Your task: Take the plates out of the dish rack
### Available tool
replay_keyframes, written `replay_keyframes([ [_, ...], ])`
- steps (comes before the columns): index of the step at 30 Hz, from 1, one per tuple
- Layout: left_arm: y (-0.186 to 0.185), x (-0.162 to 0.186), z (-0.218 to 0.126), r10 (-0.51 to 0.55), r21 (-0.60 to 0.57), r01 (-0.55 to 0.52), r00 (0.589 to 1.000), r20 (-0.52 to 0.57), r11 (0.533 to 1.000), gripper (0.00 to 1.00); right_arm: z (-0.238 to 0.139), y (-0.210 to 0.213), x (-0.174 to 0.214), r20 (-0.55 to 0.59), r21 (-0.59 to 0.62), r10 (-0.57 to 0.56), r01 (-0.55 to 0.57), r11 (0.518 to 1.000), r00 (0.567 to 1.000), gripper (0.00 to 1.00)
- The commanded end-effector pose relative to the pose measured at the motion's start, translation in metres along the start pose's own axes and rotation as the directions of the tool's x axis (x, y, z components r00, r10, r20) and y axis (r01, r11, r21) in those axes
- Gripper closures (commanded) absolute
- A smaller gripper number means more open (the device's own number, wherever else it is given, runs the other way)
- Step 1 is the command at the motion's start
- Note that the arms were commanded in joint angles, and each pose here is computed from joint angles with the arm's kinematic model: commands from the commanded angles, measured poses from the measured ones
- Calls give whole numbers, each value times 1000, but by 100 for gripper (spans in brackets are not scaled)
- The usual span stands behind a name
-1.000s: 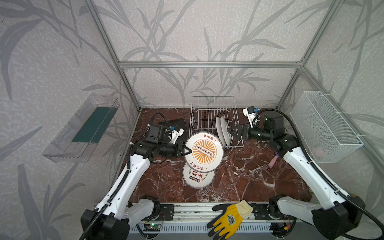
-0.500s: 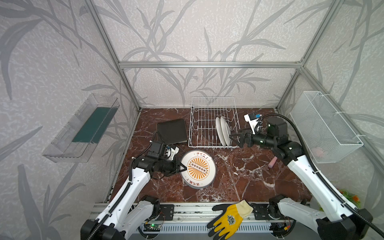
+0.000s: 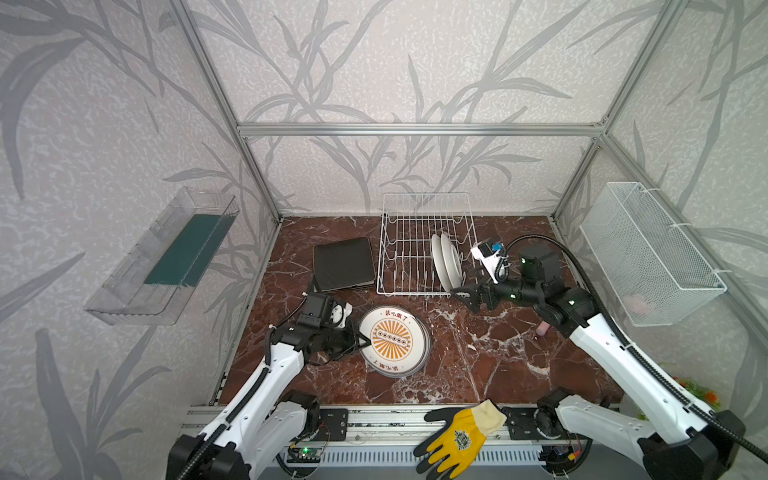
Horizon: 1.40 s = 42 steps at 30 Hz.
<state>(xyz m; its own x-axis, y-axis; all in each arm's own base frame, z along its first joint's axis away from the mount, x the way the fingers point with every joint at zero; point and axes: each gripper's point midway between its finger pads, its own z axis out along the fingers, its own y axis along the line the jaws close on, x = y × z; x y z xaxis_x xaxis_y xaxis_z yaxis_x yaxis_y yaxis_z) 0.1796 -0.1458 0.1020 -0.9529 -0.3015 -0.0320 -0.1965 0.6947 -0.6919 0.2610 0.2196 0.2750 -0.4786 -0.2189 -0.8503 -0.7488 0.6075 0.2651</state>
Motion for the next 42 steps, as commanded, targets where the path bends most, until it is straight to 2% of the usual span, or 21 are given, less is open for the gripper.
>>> replay_keyframes([
  [1, -12, -11, 1, -1, 64, -2, 999, 45, 998, 100, 2, -3, -3, 10, 20, -12, 11, 1000, 1000, 1],
  [16, -2, -13, 26, -39, 81, 40, 999, -12, 996, 100, 5, -13, -8, 35, 74, 3, -6, 997, 999, 1],
  [21, -1, -13, 26, -41, 76, 42, 999, -16, 996, 93, 7, -16, -9, 34, 82, 13, -16, 996, 999, 1],
  [30, 4, -12, 25, -52, 46, 53, 998, -17, 998, 74, 7, -17, -10, 36, 85, 15, -18, 996, 999, 1],
  [39, 11, -12, 24, -70, -5, 70, 997, -18, 998, 51, 5, -16, -11, 38, 89, 15, -18, 996, 999, 1],
  [42, 11, -14, 18, -67, -35, 67, 998, -2, 997, 40, 5, -16, -12, 41, 88, 20, -24, 996, 999, 1],
])
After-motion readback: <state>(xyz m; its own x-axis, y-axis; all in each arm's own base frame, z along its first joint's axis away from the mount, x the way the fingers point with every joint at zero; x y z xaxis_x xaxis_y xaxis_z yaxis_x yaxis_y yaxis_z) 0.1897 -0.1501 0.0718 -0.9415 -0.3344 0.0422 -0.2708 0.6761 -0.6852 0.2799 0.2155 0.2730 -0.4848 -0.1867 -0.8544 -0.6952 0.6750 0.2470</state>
